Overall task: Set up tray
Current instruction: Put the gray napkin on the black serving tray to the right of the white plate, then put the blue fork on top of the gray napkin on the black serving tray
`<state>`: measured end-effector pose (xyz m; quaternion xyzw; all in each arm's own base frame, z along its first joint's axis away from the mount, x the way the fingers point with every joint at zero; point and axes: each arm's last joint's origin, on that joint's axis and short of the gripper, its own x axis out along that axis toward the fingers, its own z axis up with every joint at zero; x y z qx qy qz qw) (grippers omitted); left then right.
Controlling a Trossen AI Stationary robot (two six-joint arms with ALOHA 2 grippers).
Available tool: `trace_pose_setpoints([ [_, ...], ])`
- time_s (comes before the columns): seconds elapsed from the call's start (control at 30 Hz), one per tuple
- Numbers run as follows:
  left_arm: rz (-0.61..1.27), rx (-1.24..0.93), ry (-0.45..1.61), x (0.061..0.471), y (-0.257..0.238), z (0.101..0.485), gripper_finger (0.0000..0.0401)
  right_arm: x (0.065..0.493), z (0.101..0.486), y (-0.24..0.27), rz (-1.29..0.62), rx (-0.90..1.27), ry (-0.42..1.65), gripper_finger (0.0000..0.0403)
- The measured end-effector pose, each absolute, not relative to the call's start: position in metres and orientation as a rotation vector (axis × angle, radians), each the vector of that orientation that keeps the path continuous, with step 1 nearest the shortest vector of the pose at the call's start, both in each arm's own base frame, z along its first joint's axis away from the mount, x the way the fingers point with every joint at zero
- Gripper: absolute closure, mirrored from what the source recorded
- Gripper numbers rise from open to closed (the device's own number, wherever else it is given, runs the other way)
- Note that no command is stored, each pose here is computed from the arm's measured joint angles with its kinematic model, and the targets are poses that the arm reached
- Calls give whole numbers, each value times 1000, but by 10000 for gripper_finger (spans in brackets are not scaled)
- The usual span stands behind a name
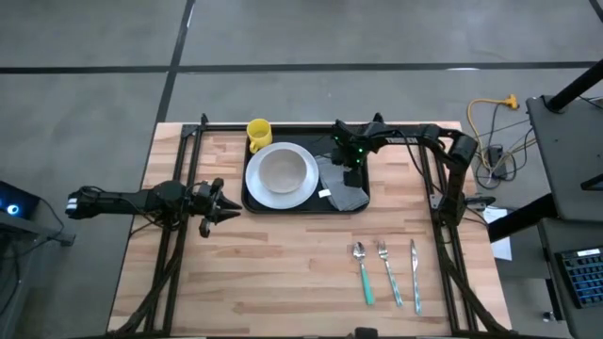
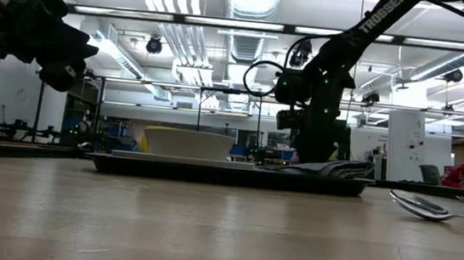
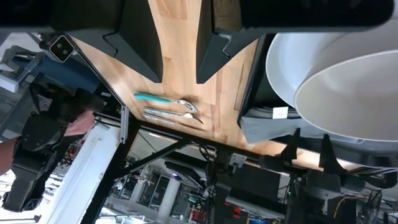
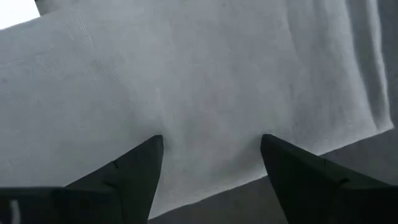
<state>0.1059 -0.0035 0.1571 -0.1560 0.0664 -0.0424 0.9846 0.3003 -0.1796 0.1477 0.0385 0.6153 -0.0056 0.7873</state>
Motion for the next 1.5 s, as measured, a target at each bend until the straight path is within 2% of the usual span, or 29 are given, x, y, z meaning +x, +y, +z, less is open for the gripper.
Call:
trace_pose_setpoints([
  [0.13,-85,-313,134,106,-4,157,319,300,147,-180,-28,74,1334,147],
  [0.3,-85,-314,134,106,-4,157,319,297,145,-182,-160,84,1382,155],
  [0.77,-86,-313,134,106,-4,157,319,291,144,-187,-428,270,1395,166],
  [1.07,-86,-313,134,106,-4,157,319,289,146,-188,-449,252,1413,166],
  [1.37,-86,-313,134,106,-4,157,319,298,179,-194,-462,222,1364,165],
  [1.5,-86,-313,134,106,-4,157,319,300,200,-195,-500,275,1355,165],
])
